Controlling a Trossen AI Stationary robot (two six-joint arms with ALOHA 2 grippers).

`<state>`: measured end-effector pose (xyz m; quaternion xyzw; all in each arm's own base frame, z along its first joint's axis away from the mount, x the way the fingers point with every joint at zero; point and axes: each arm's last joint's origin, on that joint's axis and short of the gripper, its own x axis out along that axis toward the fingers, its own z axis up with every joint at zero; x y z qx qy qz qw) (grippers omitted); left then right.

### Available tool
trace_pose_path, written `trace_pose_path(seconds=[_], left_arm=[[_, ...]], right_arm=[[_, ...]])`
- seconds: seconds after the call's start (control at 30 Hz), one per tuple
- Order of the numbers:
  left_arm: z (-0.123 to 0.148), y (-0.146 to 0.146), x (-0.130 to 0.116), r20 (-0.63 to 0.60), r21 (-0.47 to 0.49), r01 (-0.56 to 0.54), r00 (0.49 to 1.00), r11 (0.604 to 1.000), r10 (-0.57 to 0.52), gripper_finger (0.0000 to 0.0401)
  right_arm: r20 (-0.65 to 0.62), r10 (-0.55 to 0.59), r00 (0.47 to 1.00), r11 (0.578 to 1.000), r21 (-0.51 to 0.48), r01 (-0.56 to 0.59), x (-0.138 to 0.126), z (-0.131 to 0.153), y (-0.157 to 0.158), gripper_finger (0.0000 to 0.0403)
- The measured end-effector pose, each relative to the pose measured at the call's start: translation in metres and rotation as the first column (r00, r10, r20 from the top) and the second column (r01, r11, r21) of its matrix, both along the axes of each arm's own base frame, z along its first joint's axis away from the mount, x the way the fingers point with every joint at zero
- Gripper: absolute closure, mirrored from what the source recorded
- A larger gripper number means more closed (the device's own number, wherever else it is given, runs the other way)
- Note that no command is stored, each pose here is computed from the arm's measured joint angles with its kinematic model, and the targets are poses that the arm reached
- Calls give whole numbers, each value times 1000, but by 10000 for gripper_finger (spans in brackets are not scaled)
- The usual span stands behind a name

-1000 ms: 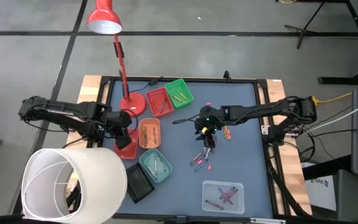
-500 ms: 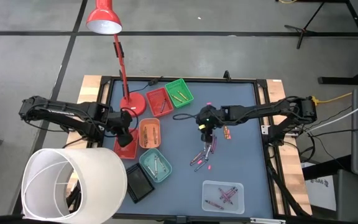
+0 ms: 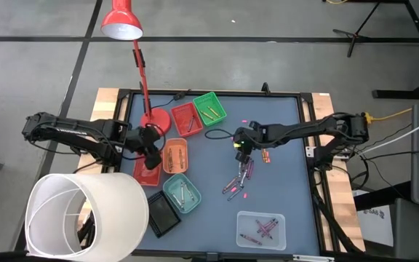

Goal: Sort crayons
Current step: Put the yellow crayon into the green basket

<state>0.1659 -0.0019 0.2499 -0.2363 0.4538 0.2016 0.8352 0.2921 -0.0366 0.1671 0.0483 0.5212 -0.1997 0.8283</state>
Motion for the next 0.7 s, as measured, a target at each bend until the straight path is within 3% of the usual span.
trace_pose_path(seconds=[0.27,0.7], left_arm=[[11,-1,15,173,55,71,982,996,-79,313],[11,-1,15,180,64,80,979,995,-90,312]], right_arm=[[-43,-1,999,1000,5,1,7,-20,-1,259],[-4,-39,999,999,18,39,12,-24,-1,259]])
